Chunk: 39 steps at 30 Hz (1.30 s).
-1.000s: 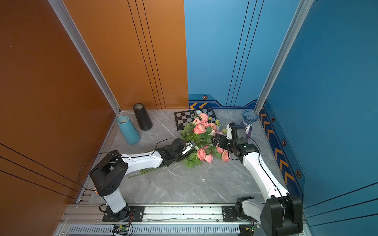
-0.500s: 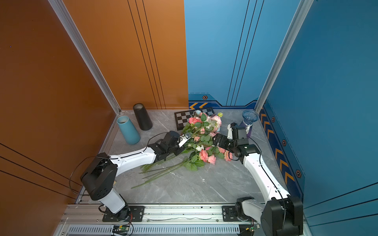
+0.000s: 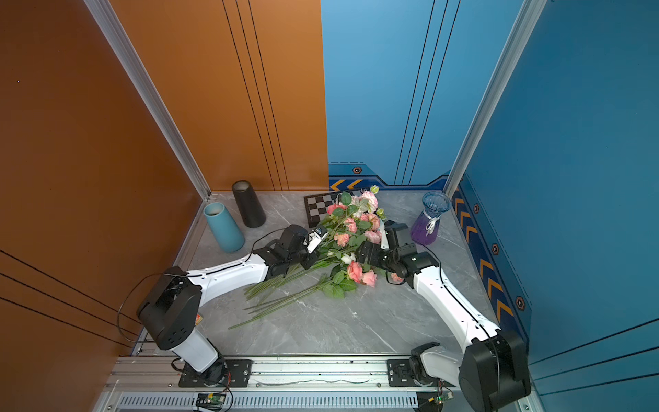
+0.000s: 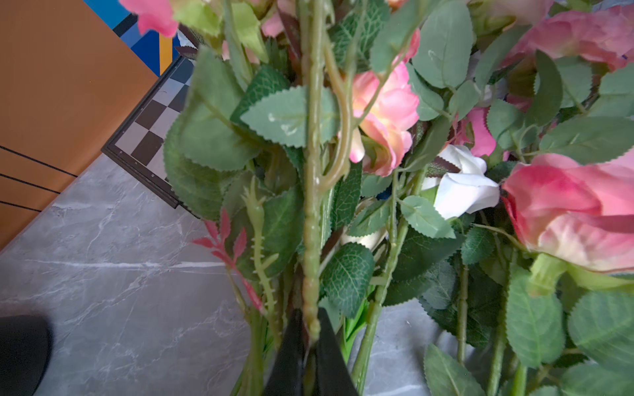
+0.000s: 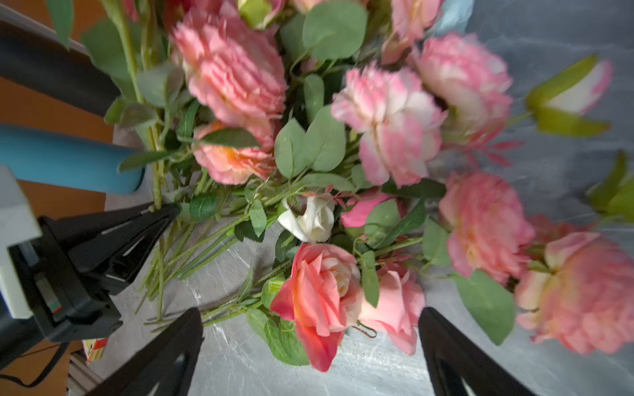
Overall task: Place the pink flowers into the vase
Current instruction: Pick up the flower at the center of the board, then adjust the flower at the center of the board.
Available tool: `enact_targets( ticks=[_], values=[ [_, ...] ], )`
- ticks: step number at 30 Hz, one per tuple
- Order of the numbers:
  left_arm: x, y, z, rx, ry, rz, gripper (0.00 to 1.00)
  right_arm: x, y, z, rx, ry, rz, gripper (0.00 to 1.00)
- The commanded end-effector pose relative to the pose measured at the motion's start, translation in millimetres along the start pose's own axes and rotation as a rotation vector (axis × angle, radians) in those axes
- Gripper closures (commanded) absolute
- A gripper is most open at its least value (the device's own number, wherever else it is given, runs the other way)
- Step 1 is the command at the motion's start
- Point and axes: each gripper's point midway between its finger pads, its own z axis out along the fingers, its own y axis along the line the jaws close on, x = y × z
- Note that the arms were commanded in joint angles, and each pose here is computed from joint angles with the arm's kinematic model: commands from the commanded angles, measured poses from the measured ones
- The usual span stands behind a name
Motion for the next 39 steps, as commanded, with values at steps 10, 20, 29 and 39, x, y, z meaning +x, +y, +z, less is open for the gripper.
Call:
enact_targets(
  ticks=[10,20,29,39],
  values=[
    [17,8,2,-0.038,0.077,0.008,0.95,87,7,54,0.046,0.115,0.142,0.00],
    [24,11,1,-0.057,0.107,0.002,0.95,78,20,106,0.083,0.085,0.206,0.00],
    [27,8,4,-0.039,0.126,-0.015,0.94,33,-10,125,0.197,-0.016,0.247,0.00],
    [16,-5,8,0.041,0.097,-0.093,0.92,-24,-27,140,0.233,-0.045,0.237,0.00]
  ],
)
